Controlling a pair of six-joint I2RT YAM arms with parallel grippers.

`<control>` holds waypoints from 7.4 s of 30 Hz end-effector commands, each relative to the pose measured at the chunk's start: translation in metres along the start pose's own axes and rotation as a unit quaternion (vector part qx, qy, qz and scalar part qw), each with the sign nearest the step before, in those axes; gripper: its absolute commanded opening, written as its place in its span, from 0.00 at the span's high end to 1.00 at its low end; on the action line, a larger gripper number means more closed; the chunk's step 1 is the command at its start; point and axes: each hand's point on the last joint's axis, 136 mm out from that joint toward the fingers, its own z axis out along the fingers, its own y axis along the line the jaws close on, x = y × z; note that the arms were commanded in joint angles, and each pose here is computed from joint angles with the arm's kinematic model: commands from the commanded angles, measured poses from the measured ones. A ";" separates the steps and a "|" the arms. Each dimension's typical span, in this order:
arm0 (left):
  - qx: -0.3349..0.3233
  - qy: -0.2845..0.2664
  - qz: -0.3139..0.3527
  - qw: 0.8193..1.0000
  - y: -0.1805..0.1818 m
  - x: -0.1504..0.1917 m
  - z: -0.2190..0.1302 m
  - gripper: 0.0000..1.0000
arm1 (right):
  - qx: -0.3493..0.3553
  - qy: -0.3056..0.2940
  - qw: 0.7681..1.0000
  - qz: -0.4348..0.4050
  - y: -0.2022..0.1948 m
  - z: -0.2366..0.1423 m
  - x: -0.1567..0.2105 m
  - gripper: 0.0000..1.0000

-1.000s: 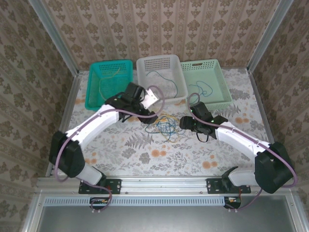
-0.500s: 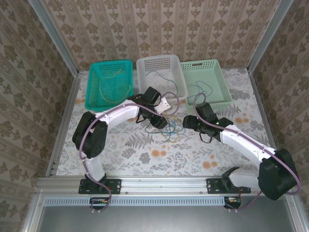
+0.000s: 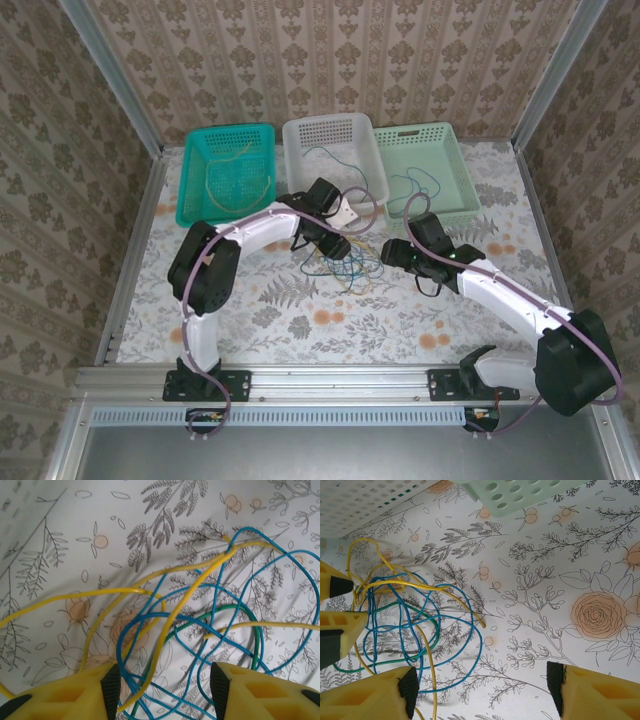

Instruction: Untangle the cables

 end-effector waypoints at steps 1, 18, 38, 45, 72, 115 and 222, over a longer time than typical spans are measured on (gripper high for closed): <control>-0.009 -0.010 -0.005 1.000 0.004 -0.011 0.001 0.53 | -0.008 -0.001 1.000 0.008 -0.001 -0.003 0.001 0.27; 0.001 -0.010 -0.002 1.000 0.000 -0.011 0.007 0.54 | -0.006 0.001 1.000 0.014 -0.005 -0.003 0.000 0.27; -0.003 -0.036 0.006 0.999 -0.007 -0.026 -0.007 0.85 | -0.009 -0.004 1.000 0.026 -0.010 -0.004 0.001 0.26; -0.021 -0.056 0.020 0.998 -0.019 -0.034 -0.036 0.90 | -0.024 0.000 1.000 0.014 -0.003 -0.005 0.001 0.29; 0.023 -0.088 0.037 0.995 -0.071 -0.016 -0.096 0.90 | -0.059 0.013 0.998 -0.036 0.028 0.022 0.008 0.27; -0.064 -0.493 -0.117 0.860 -0.044 -0.055 -0.331 0.95 | -0.074 0.036 0.996 -0.026 0.056 0.047 0.021 0.35; -0.100 -0.570 -0.282 0.765 0.150 -0.043 -0.452 1.00 | -0.190 -0.139 0.942 -0.240 0.150 -0.108 -0.029 0.10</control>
